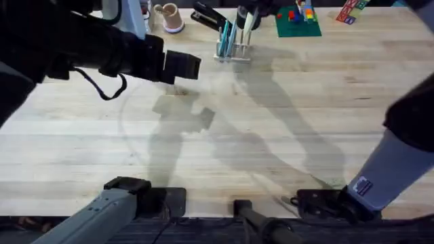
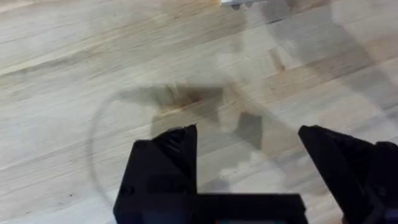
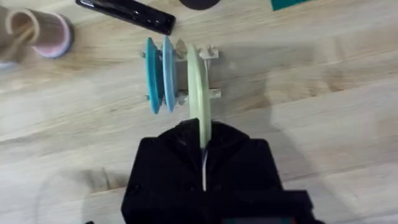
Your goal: Pick up the plates from the table one by one and place each into a slot on the dish rack.
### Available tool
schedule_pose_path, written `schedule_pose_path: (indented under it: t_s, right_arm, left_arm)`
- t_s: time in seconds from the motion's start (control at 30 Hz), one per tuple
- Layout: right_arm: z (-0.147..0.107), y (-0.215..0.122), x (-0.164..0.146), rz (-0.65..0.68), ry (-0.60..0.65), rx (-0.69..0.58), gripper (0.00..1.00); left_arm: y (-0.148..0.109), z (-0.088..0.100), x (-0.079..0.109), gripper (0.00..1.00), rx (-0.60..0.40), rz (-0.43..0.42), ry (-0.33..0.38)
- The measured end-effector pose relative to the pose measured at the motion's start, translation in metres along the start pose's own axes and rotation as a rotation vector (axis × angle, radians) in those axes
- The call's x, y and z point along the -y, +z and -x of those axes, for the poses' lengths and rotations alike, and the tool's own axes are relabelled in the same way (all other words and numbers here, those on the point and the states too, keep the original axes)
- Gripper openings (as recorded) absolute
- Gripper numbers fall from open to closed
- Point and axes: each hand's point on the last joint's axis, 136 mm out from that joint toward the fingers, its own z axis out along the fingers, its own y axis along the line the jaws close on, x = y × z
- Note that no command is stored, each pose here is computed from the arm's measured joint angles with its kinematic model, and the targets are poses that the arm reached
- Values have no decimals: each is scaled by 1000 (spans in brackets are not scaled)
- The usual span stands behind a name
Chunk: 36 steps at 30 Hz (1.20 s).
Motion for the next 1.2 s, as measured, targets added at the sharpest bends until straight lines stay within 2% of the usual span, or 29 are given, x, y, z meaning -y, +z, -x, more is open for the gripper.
schedule_pose_path:
  t_s: [0.2, 0.83, 1.2]
  right_arm:
    - [-4, 25, -9, -12, -7, -13, 31]
    - [-3, 55, -22, -19, -40, 7, 31]
    - [-16, 87, -21, -74, -66, -23, 31]
  left_arm:
    - [0, 0, 0, 995, 0, 0, 0]
    - [0, 0, 0, 995, 0, 0, 0]
    - [0, 0, 0, 995, 0, 0, 0]
